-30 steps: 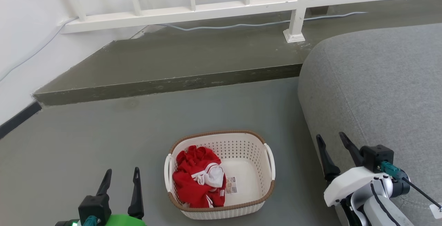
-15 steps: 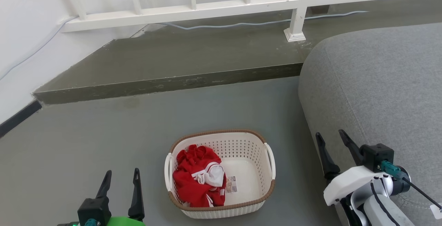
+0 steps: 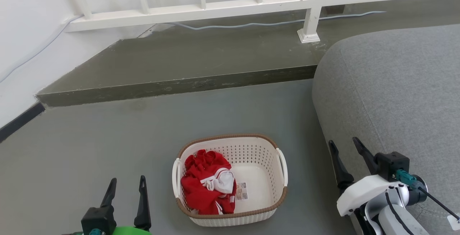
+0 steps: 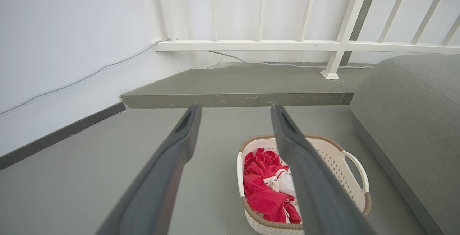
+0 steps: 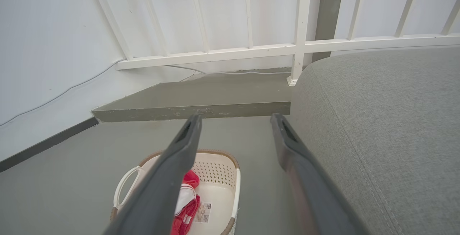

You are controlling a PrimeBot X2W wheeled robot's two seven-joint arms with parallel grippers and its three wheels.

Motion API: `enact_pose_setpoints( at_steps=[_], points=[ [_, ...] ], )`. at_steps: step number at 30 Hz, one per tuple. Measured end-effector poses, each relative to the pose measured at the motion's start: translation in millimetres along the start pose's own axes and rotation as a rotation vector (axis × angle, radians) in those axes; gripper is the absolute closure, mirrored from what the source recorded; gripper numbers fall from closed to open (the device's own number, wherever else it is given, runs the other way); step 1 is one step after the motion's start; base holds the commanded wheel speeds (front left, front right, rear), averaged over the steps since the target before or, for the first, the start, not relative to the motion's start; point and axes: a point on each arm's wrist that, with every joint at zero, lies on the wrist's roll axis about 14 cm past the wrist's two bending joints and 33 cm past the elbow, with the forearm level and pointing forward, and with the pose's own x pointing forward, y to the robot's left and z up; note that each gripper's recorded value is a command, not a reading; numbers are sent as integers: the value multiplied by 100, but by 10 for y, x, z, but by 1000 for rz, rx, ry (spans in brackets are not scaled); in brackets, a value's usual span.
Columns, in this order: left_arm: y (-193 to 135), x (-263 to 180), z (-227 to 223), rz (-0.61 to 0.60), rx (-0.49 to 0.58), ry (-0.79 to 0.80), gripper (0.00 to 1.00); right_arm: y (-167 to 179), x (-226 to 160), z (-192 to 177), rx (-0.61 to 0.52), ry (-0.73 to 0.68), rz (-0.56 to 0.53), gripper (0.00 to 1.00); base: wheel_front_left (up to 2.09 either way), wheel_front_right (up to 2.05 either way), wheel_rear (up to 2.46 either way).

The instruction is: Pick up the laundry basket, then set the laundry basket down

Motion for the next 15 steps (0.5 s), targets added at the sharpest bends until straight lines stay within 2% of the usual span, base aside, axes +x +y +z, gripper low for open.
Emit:
enact_pose_setpoints(
  at_steps=[1, 2, 8, 15],
  points=[
    [0, -1, -1, 0, 0, 0, 0, 1, 1, -1, 1, 0, 0, 0, 0, 0, 0],
    [0, -1, -2, 0, 0, 1, 100, 1, 2, -1, 2, 0, 0, 100, 0, 0, 0],
    [6, -34, -142, 7, -7, 47, 100, 21, -114, -242, 29, 71, -12, 100, 0, 0, 0],
    [22, -69, -169, 17, -81, 60, 100, -62, -105, -258, 103, 87, -46, 100, 0, 0, 0]
  ],
)
